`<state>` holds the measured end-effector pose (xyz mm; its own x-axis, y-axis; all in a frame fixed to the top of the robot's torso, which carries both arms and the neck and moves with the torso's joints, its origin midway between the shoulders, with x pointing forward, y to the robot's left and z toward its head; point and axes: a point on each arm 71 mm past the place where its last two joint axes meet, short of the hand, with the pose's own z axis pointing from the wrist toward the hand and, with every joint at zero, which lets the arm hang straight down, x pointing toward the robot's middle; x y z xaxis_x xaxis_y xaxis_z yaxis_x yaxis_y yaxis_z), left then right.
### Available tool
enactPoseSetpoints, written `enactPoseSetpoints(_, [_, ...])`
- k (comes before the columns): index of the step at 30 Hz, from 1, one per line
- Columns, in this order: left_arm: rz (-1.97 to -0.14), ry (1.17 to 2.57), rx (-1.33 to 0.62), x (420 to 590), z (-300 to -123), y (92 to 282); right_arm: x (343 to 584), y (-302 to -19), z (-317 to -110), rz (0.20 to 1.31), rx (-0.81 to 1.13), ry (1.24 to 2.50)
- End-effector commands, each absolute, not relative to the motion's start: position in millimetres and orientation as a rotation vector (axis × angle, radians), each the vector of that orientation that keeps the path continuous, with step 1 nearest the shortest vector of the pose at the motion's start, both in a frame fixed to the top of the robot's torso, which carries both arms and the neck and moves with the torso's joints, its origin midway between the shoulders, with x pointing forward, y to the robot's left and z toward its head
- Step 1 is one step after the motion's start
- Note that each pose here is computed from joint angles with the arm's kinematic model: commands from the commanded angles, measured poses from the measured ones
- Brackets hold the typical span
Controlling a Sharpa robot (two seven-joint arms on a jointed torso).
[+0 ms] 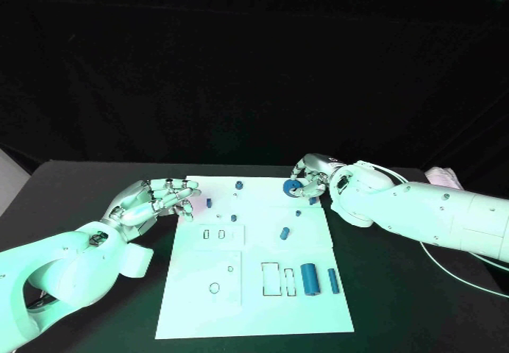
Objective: Assemble the parts on the task board
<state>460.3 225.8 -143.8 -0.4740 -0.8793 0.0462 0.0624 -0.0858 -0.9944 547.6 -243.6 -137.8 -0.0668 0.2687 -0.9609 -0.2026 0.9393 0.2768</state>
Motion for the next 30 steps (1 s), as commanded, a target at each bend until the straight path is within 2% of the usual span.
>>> enactPoseSetpoints(1, [-1.677,1.469,-0.912,459.8,-142.9,223.8,546.6,-246.4,-142.6,0.365,0.043,1.613])
enactPoseSetpoints(30, [-1.677,1.471,-0.913,460.1,-143.2,224.0,544.3,-247.2,-140.7,0.398,0.054,1.581])
